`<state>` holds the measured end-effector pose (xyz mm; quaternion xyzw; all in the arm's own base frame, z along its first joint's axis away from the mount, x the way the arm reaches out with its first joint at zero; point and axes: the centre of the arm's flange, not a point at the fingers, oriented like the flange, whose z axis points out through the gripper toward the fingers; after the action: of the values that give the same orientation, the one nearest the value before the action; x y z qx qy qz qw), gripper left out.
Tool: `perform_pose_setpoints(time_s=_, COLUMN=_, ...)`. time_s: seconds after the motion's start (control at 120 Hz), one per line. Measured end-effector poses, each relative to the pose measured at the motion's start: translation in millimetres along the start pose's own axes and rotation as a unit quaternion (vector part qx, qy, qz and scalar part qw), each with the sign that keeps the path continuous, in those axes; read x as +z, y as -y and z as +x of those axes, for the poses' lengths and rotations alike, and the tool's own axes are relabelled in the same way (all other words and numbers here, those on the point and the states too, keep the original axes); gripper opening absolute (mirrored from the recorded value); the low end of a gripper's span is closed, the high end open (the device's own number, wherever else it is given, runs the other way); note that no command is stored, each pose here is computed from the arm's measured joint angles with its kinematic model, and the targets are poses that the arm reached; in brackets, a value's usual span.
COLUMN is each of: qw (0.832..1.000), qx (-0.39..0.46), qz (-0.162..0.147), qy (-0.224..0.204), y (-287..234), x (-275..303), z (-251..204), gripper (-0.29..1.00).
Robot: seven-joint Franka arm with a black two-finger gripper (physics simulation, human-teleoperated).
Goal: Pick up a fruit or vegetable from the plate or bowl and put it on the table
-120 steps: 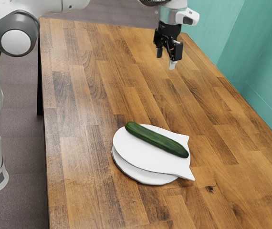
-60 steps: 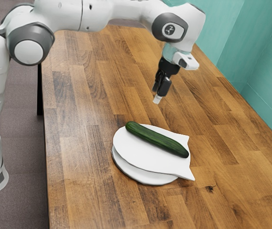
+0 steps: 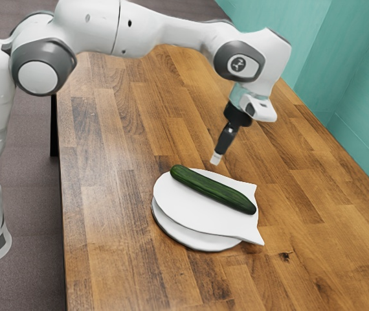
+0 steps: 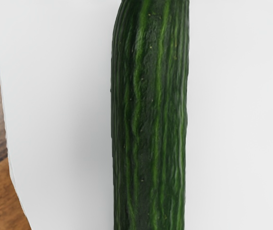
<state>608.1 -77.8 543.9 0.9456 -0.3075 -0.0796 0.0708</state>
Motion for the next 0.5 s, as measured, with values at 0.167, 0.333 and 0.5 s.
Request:
perform_pose_setpoints(time_s=0.167, qw=0.999, qx=0.03, qz=-0.012, qy=0.002, y=-5.0, x=16.2, z=13.8, gripper=0.7)
perform_pose_setpoints(time_s=0.333, qw=0.998, qx=0.054, qz=-0.021, qy=0.008, y=-11.2, x=37.7, z=24.2, gripper=0.7)
perform_pose_setpoints(time_s=0.5, qw=0.998, qx=0.064, qz=-0.026, qy=0.012, y=-9.5, x=51.0, z=22.3, gripper=0.7)
